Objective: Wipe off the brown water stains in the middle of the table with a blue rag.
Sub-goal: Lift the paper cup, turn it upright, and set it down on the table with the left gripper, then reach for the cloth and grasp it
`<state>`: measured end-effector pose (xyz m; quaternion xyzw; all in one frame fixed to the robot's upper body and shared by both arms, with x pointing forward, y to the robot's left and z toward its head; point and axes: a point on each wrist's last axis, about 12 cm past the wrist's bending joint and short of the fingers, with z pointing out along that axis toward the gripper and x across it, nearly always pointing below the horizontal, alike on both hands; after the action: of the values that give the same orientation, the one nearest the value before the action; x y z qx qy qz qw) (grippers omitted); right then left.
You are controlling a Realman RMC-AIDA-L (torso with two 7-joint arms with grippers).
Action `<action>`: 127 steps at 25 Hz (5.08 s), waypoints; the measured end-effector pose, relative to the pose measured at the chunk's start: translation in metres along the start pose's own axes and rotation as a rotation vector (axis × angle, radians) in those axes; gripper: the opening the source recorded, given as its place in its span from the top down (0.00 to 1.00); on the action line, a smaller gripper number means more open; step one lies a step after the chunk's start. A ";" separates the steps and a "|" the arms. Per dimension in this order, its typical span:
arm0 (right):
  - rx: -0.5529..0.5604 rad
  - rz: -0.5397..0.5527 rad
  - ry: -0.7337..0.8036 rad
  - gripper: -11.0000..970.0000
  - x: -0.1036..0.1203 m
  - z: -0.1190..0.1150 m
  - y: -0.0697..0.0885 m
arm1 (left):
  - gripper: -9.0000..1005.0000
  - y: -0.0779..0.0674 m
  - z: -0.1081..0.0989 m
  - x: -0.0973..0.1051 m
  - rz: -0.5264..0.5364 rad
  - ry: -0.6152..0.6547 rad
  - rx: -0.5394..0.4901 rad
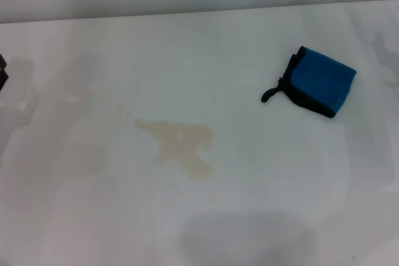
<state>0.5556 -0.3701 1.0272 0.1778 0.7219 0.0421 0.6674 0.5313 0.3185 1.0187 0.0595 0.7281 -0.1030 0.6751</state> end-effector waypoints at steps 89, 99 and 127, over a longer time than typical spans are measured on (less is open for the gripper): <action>-0.013 -0.005 -0.008 0.12 0.004 -0.010 -0.004 | 0.13 -0.052 -0.094 0.059 -0.189 0.045 -0.185; -0.223 -0.084 0.013 0.12 0.001 0.003 0.039 | 0.13 -0.008 -0.126 0.055 -0.307 -0.046 -0.337; -0.342 -0.397 0.798 0.14 -0.112 0.085 0.151 | 0.13 -0.010 -0.103 0.046 -0.320 -0.077 -0.280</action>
<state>0.6742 -0.2795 1.1693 -0.1060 0.9246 0.0968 0.3527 0.4252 0.3300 0.9810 -0.1551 0.7090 -0.1088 0.6793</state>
